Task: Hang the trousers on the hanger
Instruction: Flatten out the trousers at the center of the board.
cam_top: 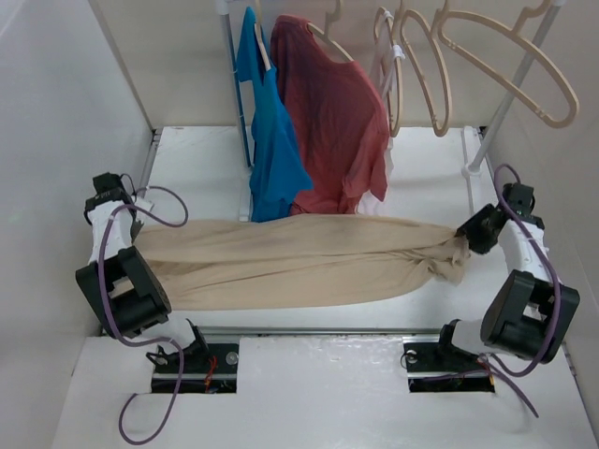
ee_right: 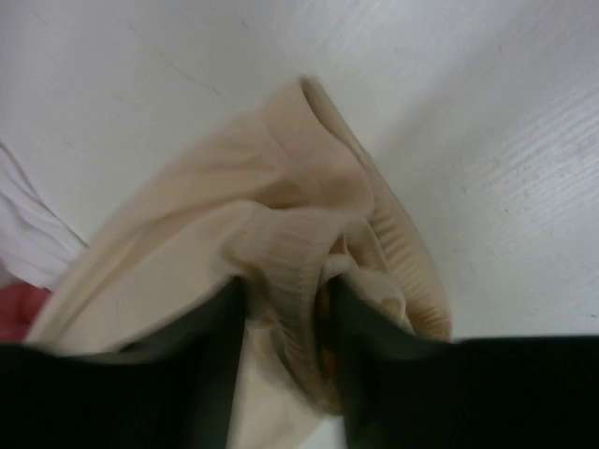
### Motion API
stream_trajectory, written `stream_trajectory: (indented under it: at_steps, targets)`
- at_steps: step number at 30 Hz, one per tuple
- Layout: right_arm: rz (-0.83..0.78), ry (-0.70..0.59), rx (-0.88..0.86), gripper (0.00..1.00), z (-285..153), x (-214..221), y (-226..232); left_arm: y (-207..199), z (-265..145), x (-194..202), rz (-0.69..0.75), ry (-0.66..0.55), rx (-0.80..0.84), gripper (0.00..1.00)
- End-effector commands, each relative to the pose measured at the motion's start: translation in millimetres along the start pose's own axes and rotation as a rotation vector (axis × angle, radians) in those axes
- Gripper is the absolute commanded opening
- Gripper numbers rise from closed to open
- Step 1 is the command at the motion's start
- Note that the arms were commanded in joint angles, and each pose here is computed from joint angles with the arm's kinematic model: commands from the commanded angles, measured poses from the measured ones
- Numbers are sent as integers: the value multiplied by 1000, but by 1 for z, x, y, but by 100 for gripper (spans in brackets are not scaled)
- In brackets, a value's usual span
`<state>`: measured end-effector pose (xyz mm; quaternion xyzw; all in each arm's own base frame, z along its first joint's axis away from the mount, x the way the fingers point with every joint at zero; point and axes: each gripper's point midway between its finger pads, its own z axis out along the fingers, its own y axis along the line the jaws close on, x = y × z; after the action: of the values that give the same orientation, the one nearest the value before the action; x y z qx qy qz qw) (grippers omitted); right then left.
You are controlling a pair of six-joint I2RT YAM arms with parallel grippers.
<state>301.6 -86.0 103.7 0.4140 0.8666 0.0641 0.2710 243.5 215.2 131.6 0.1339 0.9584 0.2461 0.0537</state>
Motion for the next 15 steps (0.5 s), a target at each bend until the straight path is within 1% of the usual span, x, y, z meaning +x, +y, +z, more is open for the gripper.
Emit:
stream_trajectory:
  at_steps: [1, 2, 3, 4, 5, 7, 8, 9, 11, 12, 14, 15]
  targets:
    - [117, -35, -36, 57, -1, 10, -1, -10, 4, 28, -11, 79, 15, 0]
    - [143, -40, -18, 72, 0, 11, -7, -20, 10, 35, 2, 102, 39, 0]
    - [171, -30, 9, 80, 2, 16, -12, -25, 12, 36, 5, 101, 56, 0]
    - [182, -67, 41, 85, 0, 10, -18, -29, 11, 35, 3, 86, 67, 0]
    - [183, -68, 70, 87, 0, 12, -24, -33, 13, 38, 7, 94, 75, 0]
    - [191, -129, 98, 87, -12, -1, -27, -34, 13, 36, 7, 87, 83, 0]
    - [179, -169, 91, 87, -19, -15, -21, -35, 14, 35, 6, 80, 89, 0]
    - [153, -204, 86, 84, -26, -25, -19, -35, 14, 35, 6, 80, 89, 0]
    - [147, -246, 135, 83, -34, -40, -23, -37, 19, 34, 1, 89, 97, 0]
    - [127, -271, 141, 82, -38, -54, -19, -38, 19, 33, 0, 81, 105, 0]
    - [97, -254, 135, 82, -33, -61, -14, -42, 25, 33, -4, 98, 121, 0]
    - [87, -258, 118, 82, -33, -72, -5, -43, 25, 32, -5, 92, 128, 0]
